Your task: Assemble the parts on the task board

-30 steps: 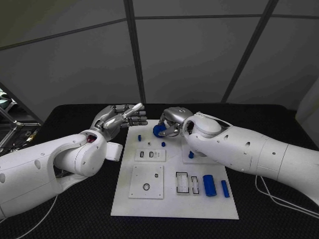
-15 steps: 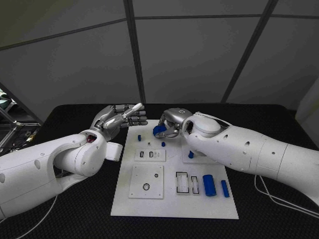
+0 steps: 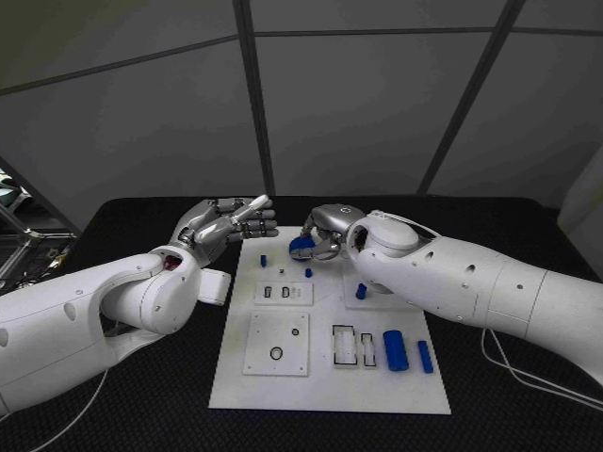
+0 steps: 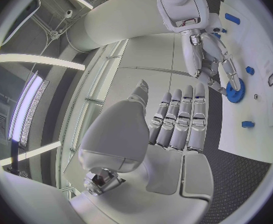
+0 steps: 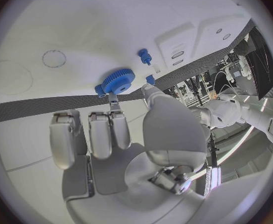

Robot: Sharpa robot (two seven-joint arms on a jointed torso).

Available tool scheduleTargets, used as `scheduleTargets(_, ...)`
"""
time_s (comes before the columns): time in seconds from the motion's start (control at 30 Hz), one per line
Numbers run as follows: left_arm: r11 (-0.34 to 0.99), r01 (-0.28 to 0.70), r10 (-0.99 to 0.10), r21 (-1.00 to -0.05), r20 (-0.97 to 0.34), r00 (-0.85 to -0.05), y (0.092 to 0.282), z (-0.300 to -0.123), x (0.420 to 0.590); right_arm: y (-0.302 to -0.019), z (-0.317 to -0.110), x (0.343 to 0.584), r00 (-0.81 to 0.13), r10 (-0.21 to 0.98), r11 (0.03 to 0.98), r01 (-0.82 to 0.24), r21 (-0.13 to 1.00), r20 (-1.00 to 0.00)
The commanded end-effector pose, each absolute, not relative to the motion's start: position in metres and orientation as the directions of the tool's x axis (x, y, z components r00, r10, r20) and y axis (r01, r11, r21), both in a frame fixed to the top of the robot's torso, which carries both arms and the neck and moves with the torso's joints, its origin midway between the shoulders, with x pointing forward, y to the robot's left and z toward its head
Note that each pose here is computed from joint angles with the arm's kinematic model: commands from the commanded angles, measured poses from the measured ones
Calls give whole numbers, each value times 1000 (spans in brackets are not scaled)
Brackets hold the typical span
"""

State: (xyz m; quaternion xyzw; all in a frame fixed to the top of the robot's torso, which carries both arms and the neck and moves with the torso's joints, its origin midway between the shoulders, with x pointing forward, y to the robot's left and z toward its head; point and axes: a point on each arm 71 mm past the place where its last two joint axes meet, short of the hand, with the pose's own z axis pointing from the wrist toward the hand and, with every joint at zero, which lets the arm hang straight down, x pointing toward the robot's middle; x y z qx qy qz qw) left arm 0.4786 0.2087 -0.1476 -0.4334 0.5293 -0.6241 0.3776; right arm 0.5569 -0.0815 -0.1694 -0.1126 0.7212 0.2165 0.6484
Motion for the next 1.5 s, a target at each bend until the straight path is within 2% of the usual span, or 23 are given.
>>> scheduleTargets(0.03,-154,21,-929,-988,138,-344,208,-146,479,-91,-178,558,-178,100,899,-406,165,-979)
scheduleTargets(0.27,-151,23,-932,-988,135,-337,211,-146,479,-101,-171,554,-124,151,885,-426,190,-981)
scheduleTargets(0.43,-150,24,-933,-988,133,-334,213,-146,479,-119,-159,547,-43,261,852,-459,251,-964)
scheduleTargets(0.6,-149,25,-934,-989,132,-331,214,-146,479,-141,-150,537,-6,346,824,-477,307,-938)
scheduleTargets(0.8,-147,25,-936,-989,131,-327,216,-146,479,-187,-144,526,-58,417,802,-446,397,-907)
scheduleTargets(0.93,-146,25,-936,-989,130,-326,217,-147,480,-229,-144,524,-108,470,793,-384,473,-876)
scheduleTargets(1.13,-150,19,-931,-989,135,-338,217,-148,482,-280,-145,524,-122,490,796,-341,500,-863)
scheduleTargets(1.27,-151,16,-929,-988,136,-343,216,-149,483,-297,-147,527,-115,482,808,-327,491,-869)
scheduleTargets(1.5,-152,14,-929,-988,138,-344,216,-150,485,-303,-155,532,-121,469,820,-309,482,-875)
